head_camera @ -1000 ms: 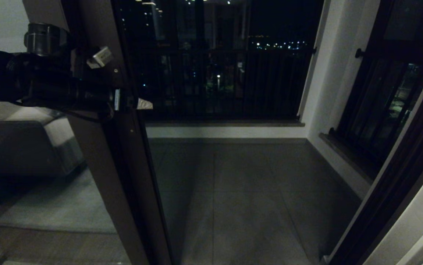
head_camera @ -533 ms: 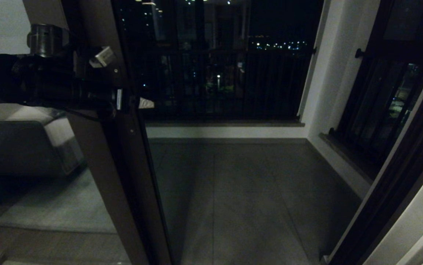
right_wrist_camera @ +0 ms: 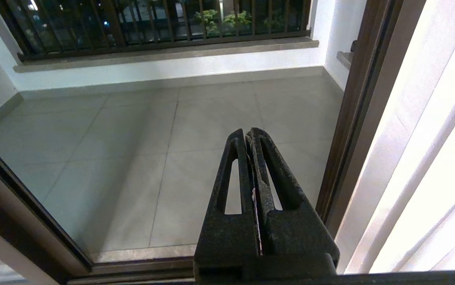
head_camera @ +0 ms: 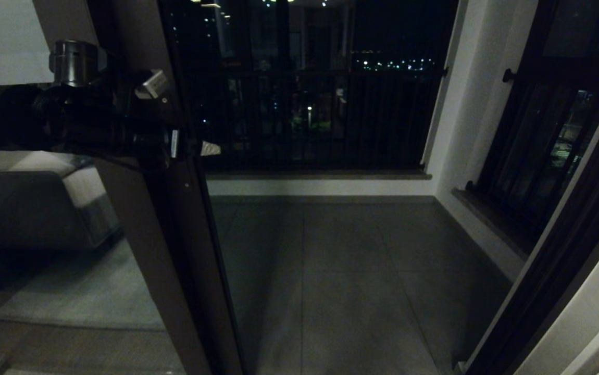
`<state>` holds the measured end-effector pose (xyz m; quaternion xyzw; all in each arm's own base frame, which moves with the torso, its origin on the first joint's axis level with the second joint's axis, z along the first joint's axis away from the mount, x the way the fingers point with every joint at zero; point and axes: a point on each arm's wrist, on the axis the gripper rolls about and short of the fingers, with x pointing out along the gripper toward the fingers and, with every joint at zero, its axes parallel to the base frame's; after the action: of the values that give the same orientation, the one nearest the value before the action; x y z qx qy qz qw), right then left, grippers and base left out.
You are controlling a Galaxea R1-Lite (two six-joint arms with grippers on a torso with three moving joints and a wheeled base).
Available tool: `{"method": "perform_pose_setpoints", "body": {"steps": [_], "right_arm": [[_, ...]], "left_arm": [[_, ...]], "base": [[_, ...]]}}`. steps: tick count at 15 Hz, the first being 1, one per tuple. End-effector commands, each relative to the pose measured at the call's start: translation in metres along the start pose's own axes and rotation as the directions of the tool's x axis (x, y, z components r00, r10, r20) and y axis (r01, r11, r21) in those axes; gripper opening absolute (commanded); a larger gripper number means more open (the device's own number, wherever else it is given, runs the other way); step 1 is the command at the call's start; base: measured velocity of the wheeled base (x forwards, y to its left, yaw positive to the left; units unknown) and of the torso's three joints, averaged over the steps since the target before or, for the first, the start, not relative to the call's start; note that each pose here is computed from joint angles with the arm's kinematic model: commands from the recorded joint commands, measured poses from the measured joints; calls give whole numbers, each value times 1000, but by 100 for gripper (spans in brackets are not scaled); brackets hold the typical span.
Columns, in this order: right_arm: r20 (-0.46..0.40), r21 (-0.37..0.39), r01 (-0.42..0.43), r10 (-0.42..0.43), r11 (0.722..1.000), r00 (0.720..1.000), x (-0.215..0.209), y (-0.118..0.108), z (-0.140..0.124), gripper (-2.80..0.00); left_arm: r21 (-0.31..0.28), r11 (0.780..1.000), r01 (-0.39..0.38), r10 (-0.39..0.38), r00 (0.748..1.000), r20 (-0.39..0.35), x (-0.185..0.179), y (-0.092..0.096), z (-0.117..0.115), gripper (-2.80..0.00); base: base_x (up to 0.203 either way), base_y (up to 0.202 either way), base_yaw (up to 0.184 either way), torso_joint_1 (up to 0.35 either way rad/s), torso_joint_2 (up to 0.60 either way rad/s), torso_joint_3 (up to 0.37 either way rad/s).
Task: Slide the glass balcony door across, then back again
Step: Close the slid door
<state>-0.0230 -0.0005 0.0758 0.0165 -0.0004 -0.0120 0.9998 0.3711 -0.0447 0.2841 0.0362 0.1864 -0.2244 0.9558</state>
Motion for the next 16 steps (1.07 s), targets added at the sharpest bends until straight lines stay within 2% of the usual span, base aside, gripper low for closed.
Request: {"method": "perform_pose_setpoints", "body": {"steps": [1,8,16], "right_arm": [[0,1,1,-1,1000,1000,0,0,0,-280],[0,1,0,0,1000,1000,0,0,0,-280],[0,0,-1,1,1000,1000,0,0,0,-280]], "left_arm": [[-3,1000,13,-13,1000,-1,2,-1,0,0],[19,999,47,-47,998,40,5,-15,13,0],[33,997,77,-78,996,38,9,-27,14,0]], "base": [[0,0,0,0,0,0],[0,0,0,0,0,0],[0,0,0,0,0,0]]}}
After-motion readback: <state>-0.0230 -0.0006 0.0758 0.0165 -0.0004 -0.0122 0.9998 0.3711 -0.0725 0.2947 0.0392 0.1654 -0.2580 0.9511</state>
